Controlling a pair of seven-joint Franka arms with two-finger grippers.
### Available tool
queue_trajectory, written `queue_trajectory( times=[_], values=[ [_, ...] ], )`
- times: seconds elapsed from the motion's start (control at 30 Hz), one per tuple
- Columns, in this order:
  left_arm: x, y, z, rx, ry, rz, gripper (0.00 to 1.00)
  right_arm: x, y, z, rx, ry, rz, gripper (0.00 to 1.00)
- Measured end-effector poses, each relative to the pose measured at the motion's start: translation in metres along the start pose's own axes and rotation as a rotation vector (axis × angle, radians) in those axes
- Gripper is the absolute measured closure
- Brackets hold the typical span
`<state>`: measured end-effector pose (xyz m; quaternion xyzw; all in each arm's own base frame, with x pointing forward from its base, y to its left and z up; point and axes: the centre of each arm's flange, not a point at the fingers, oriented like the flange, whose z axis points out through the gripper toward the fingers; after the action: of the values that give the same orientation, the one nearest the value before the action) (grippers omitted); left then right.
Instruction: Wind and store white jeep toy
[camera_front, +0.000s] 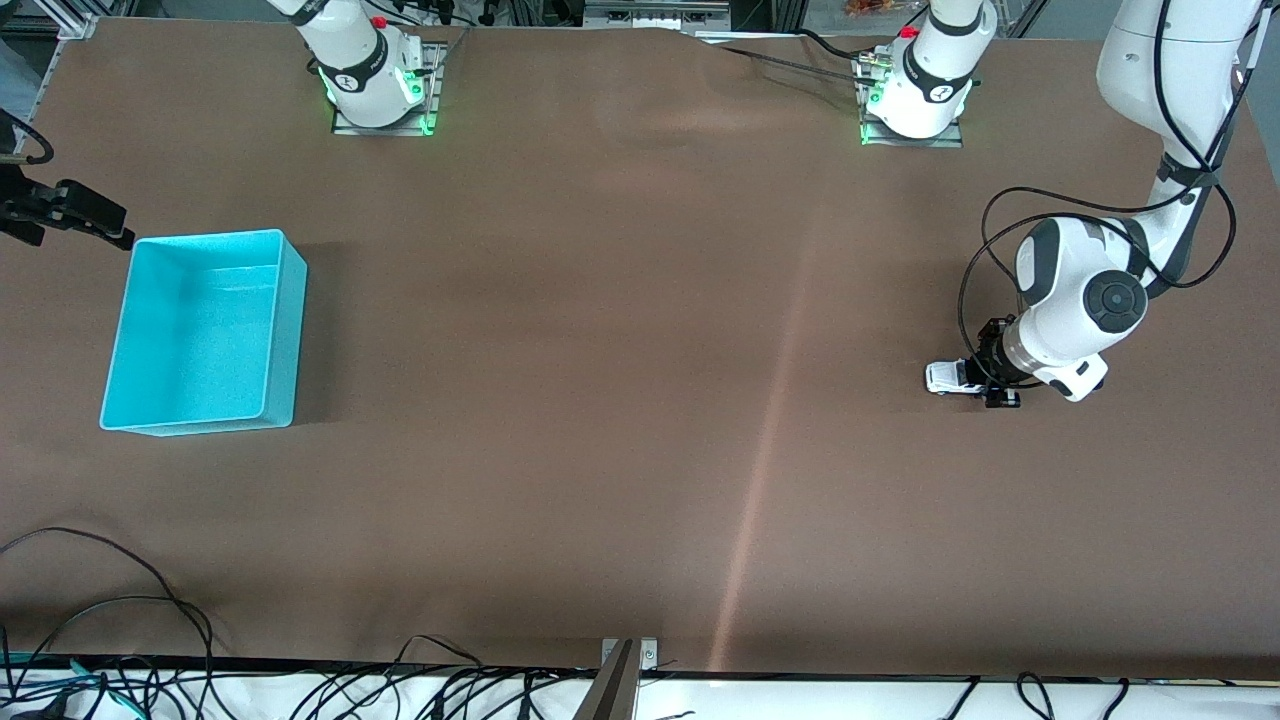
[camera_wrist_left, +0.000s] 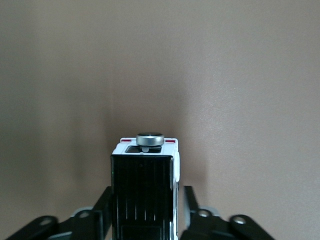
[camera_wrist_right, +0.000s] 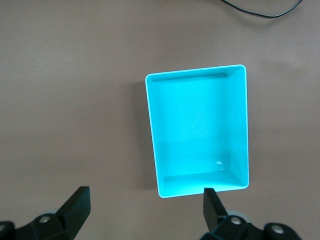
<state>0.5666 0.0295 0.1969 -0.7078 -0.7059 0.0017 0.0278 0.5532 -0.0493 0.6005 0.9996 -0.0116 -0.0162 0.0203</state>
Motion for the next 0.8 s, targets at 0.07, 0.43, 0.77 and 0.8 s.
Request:
queue_trajectory(
  times=[0.07,0.43,0.77,0.8],
  values=[
    [0.0,0.001,-0.002,-0.003,0.001,0.0,0.49,0.0,0.0,0.0,0.0,0.001,0.0,0.0],
    [-0.011,0.014,-0.033,-0.013,0.004,-0.008,0.49,0.0,0.0,0.0,0.0,0.002,0.0,0.0],
    [-0.107,0.017,-0.065,0.004,0.014,-0.038,0.49,0.001,0.0,-0.003,0.0,0.008,0.0,0.0],
    [-0.114,0.016,-0.064,0.007,0.015,-0.038,0.49,0.001,0.0,-0.003,0.0,0.008,0.0,0.0]
  ],
)
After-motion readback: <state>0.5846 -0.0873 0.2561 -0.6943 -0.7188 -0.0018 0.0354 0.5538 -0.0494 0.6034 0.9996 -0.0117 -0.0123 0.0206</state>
